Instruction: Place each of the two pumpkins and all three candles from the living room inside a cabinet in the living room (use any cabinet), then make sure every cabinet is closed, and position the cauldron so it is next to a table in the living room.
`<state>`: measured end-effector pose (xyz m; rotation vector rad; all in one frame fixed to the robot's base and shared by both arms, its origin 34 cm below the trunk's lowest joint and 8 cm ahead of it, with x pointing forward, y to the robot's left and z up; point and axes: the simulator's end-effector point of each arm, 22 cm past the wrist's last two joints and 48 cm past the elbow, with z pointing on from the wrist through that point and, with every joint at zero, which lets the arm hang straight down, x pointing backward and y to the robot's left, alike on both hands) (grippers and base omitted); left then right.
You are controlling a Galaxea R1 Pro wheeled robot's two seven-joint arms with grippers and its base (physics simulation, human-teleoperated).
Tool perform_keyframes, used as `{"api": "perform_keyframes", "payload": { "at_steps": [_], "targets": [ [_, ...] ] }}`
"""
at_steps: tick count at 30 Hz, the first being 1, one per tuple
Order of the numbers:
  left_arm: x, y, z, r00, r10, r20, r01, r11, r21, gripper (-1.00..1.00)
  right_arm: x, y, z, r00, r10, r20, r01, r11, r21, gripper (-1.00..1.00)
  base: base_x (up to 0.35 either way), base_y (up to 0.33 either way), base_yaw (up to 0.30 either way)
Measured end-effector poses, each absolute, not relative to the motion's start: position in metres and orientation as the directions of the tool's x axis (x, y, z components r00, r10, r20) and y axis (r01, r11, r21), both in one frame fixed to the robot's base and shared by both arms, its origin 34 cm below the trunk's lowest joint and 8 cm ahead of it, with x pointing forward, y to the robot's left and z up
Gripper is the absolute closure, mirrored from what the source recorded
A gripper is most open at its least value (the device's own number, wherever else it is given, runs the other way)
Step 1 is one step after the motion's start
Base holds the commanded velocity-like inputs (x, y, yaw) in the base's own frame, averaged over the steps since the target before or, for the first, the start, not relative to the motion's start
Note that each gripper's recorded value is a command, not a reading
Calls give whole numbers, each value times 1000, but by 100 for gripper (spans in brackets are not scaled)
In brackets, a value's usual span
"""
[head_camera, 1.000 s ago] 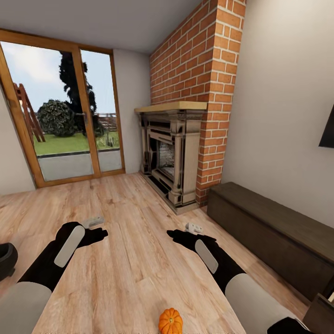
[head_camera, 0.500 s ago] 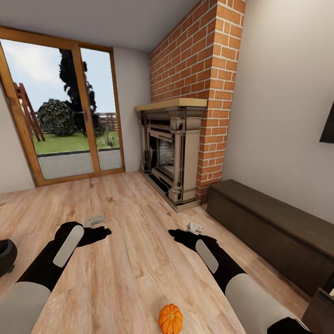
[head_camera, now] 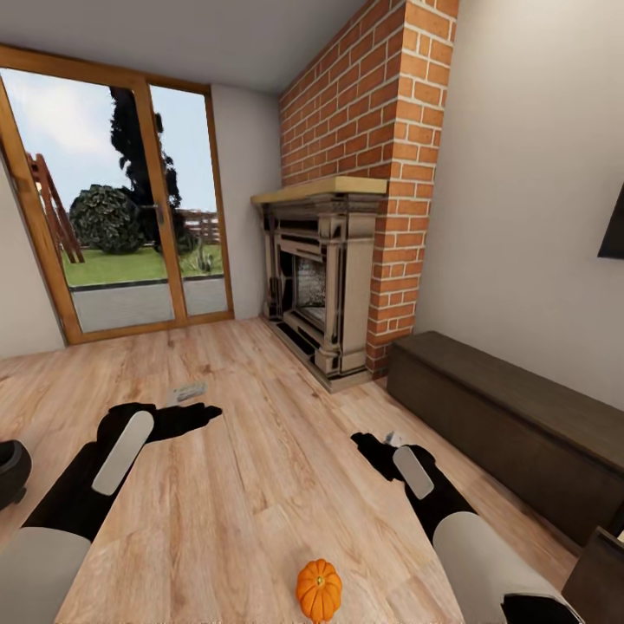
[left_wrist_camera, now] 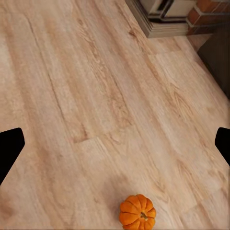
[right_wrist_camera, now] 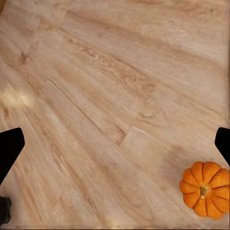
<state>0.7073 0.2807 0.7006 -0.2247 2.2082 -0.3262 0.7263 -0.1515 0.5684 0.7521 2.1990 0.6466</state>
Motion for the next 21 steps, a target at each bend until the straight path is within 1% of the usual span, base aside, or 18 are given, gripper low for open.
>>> {"api": "perform_keyframes", "payload": {
  "at_steps": [4, 8, 12, 21],
  "targets": [
    [705, 277, 695, -603, -270, -750, -33, 948, -315, -100, 713, -141, 552, -653, 632, -419, 294, 720, 628, -100, 0, 0, 0],
    [703, 276, 688, -602, -270, -752, -24, 947, -321, -100, 710, -127, 552, -688, 608, -395, 222, 695, 684, -100, 0, 0, 0],
    [701, 269, 681, -603, -271, -751, 5, 939, -343, -100, 709, -136, 548, -689, 612, -388, 195, 672, 714, -100, 0, 0, 0],
    [695, 260, 662, -607, -270, -748, 37, 930, -366, -100, 707, -163, 527, -673, 623, -398, 199, 671, 714, -100, 0, 0, 0]
  ]
}}
